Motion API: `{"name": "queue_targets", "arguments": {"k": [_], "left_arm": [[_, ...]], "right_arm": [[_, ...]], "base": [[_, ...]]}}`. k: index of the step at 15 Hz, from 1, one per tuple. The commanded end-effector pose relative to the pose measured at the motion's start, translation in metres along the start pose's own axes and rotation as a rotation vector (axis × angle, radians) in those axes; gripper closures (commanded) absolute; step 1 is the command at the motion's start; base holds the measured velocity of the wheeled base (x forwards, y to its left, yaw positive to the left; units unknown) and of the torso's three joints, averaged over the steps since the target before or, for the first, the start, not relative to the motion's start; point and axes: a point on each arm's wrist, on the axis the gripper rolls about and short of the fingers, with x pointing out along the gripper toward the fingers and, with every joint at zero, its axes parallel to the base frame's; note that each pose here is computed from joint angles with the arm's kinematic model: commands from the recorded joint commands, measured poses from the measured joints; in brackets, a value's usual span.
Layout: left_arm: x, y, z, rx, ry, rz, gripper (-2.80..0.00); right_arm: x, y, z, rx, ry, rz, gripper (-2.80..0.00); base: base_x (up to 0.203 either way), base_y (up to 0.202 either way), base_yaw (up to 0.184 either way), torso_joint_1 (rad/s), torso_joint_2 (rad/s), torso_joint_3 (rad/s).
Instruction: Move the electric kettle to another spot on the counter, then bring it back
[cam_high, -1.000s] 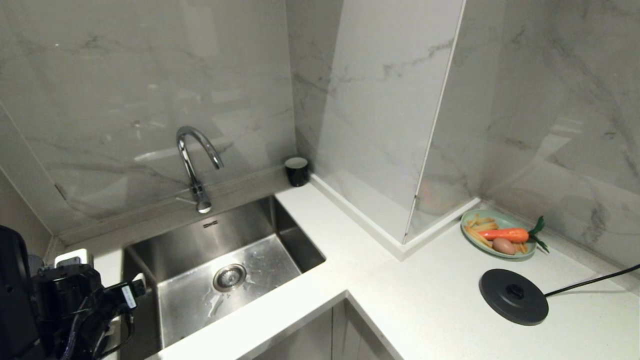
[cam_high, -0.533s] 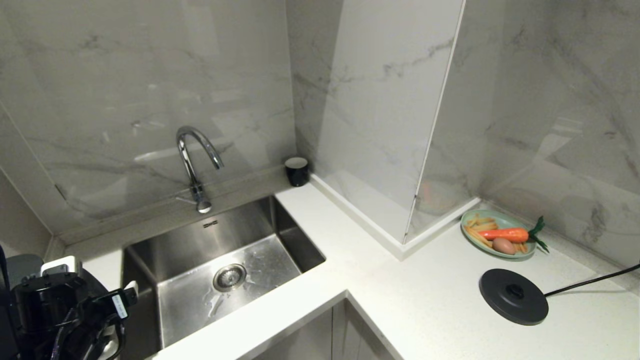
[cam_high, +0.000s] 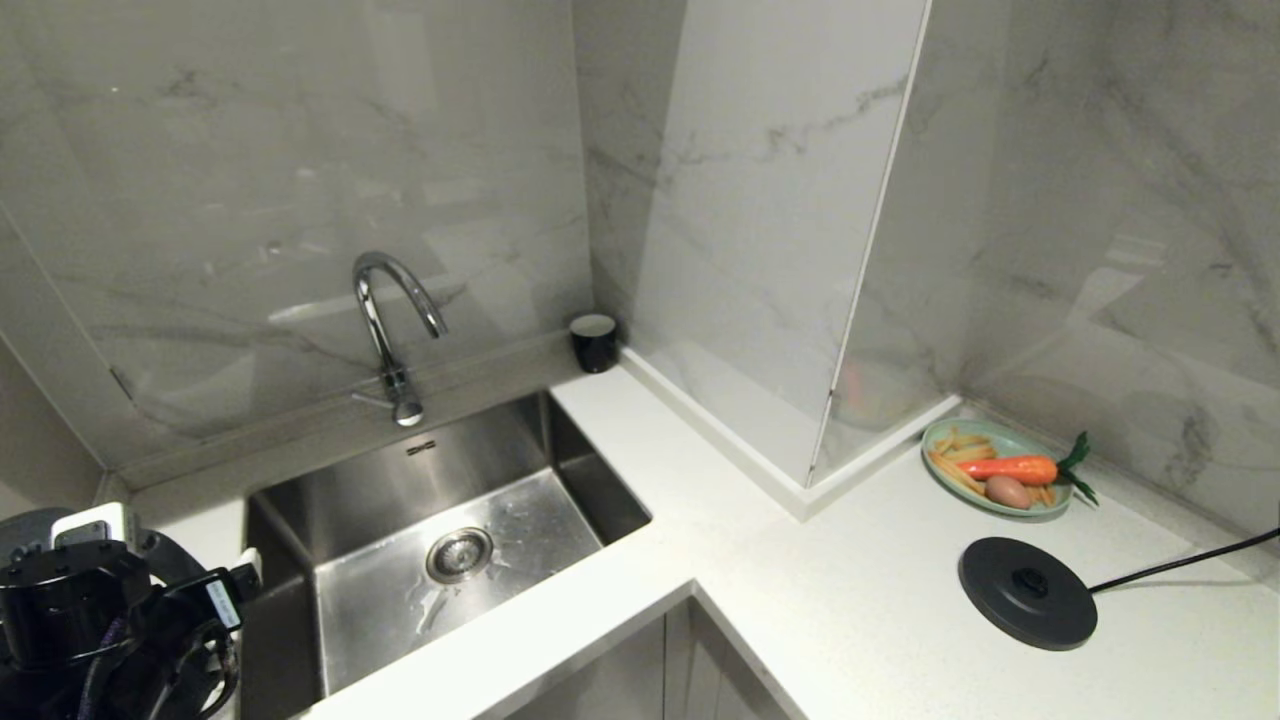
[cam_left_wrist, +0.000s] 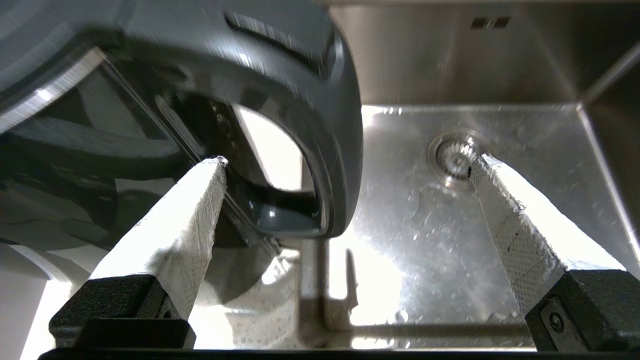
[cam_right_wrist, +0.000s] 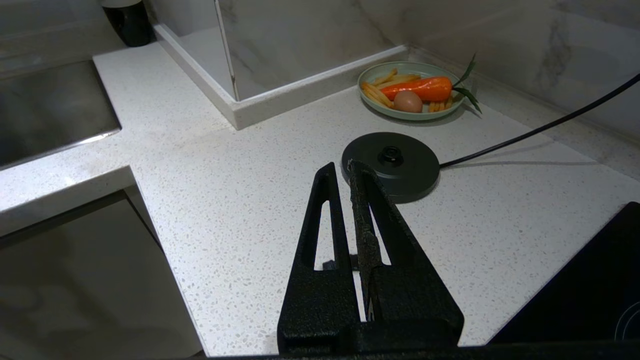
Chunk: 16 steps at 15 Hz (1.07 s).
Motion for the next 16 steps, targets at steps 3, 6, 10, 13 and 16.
{"name": "queue_targets", "arguments": {"k": [3,6,10,13,16], "left_arm": [[-0.009,0.002,0.010,-0.008,-0.045,-0.005,-2.80],[-0.012,0.003,0.010,-0.002,-0.031,-0.003,-2.80],[-0.025,0.008,0.010,0.017,0.024,-0.007,-2.80],[-0.039,0.011,0.014,0.019,0.029,-0.020,-2.80],[-0.050,0.015,0.017,0.024,0.026,-0.022,-2.80]], "right_arm": [[0.000,0.000,0.000,-0.001,-0.002,0.001,0.00],[0.000,0.000,0.000,-0.001,-0.002,0.001,0.00],[0.000,0.000,0.000,-0.001,-0.002,0.001,0.00],[0.000,0.000,0.000,-0.001,-0.002,0.001,0.00],[0.000,0.000,0.000,-0.002,-0.002,0.001,0.00]], "base": [[0.000,0.000,0.000,0.000,0.00,0.000],[0.000,0.000,0.000,0.000,0.00,0.000],[0.000,0.000,0.000,0.000,0.00,0.000],[0.000,0.000,0.000,0.000,0.00,0.000],[0.000,0.000,0.000,0.000,0.00,0.000]]}}
